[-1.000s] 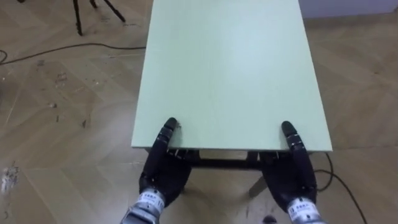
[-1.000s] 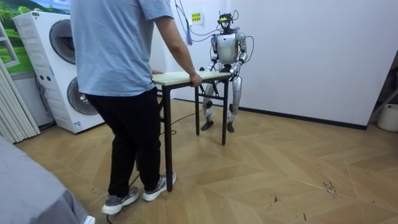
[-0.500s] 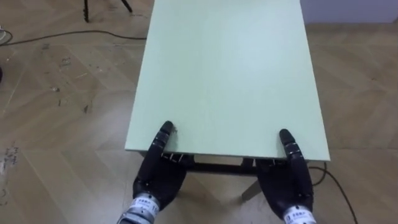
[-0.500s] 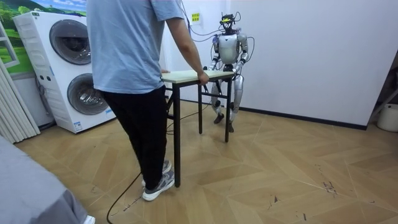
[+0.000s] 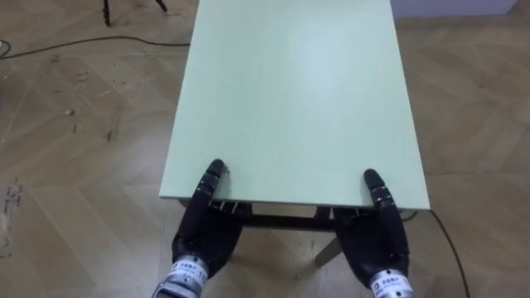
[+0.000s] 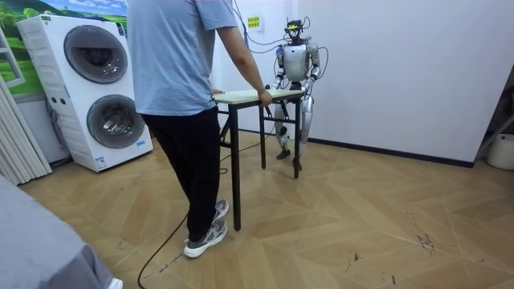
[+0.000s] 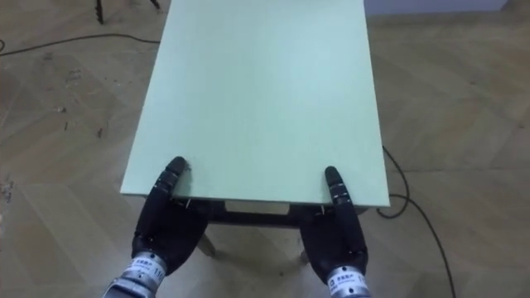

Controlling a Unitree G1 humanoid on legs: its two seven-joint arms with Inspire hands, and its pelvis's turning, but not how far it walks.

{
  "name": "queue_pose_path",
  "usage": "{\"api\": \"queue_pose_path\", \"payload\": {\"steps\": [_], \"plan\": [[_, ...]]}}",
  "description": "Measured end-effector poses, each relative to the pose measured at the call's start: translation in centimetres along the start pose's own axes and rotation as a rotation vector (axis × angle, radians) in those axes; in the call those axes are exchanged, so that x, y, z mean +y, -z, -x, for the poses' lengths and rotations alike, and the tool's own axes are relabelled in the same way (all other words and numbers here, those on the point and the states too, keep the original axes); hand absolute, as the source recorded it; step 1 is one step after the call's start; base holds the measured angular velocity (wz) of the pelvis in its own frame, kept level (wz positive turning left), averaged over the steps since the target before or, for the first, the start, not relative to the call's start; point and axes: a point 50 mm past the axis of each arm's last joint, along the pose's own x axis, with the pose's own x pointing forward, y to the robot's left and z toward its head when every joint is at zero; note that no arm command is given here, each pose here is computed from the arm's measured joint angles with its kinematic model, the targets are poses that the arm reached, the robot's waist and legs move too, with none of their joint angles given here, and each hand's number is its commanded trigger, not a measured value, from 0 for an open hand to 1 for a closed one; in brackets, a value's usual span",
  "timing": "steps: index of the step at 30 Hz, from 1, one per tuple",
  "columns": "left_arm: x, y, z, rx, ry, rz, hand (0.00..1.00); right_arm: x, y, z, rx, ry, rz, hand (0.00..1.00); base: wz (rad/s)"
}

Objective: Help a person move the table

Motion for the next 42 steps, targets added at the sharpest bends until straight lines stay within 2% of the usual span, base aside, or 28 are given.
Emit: {"api": "queue_pose_path", "payload": {"steps": [11,23,42], "plan": [[0.4,0.0,0.4,-0.011,-0.007,-0.001,1.0,-0.1,0.4,0.1,-0.007,0.003,0.011,1.0,0.08],[-0.7,0.2,-0.9,0.007,0.03,-0.026,1.0,0.5,-0.7,-0.4,-0.026,-0.029,0.021,1.0,0.23],[0.5,1.3,-0.6,0.056,-0.031,-0.012,1.0,-1.3,-0.6,1.0,-0.037,0.028,0.029,1.0,0.06]]}}
